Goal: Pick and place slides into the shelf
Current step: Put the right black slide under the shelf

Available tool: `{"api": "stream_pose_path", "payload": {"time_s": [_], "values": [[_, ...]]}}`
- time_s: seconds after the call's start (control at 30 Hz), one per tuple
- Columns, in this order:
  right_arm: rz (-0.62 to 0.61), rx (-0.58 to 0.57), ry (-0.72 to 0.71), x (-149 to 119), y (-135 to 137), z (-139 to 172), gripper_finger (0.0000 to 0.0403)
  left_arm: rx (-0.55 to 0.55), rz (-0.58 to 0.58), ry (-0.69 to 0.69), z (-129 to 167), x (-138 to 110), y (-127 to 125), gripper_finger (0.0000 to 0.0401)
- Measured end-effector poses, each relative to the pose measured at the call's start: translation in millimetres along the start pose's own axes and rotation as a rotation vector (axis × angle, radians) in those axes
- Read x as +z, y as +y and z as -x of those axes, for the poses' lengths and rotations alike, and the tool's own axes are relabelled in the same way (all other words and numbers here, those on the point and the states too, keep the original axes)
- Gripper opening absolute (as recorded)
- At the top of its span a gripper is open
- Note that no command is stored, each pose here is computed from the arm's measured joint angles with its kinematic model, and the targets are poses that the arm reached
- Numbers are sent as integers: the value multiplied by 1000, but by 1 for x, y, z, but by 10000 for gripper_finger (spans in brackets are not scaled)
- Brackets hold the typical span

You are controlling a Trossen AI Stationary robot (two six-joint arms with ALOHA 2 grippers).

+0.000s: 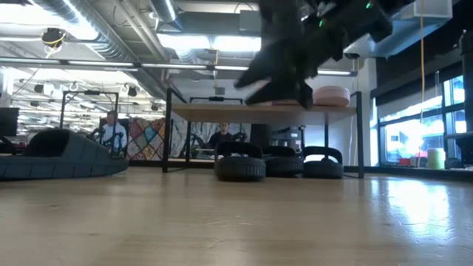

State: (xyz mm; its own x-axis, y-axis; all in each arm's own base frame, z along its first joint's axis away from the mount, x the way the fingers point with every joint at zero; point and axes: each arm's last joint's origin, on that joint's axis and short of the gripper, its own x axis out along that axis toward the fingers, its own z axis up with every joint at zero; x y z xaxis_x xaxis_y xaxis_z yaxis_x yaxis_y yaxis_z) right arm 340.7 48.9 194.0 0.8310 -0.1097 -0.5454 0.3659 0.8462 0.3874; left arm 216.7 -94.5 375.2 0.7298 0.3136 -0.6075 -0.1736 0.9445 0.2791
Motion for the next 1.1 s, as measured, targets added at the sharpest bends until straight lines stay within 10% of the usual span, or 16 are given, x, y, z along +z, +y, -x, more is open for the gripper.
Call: {"api": "stream_pose_path", "payload": {"time_s": [0.47,1.1], "values": [[36,127,142,-37,11,-28,179,1,-1,3,0,0,0,203],[14,12,155,-36,-24,-53,179,1,23,4,0,0,0,203]]}}
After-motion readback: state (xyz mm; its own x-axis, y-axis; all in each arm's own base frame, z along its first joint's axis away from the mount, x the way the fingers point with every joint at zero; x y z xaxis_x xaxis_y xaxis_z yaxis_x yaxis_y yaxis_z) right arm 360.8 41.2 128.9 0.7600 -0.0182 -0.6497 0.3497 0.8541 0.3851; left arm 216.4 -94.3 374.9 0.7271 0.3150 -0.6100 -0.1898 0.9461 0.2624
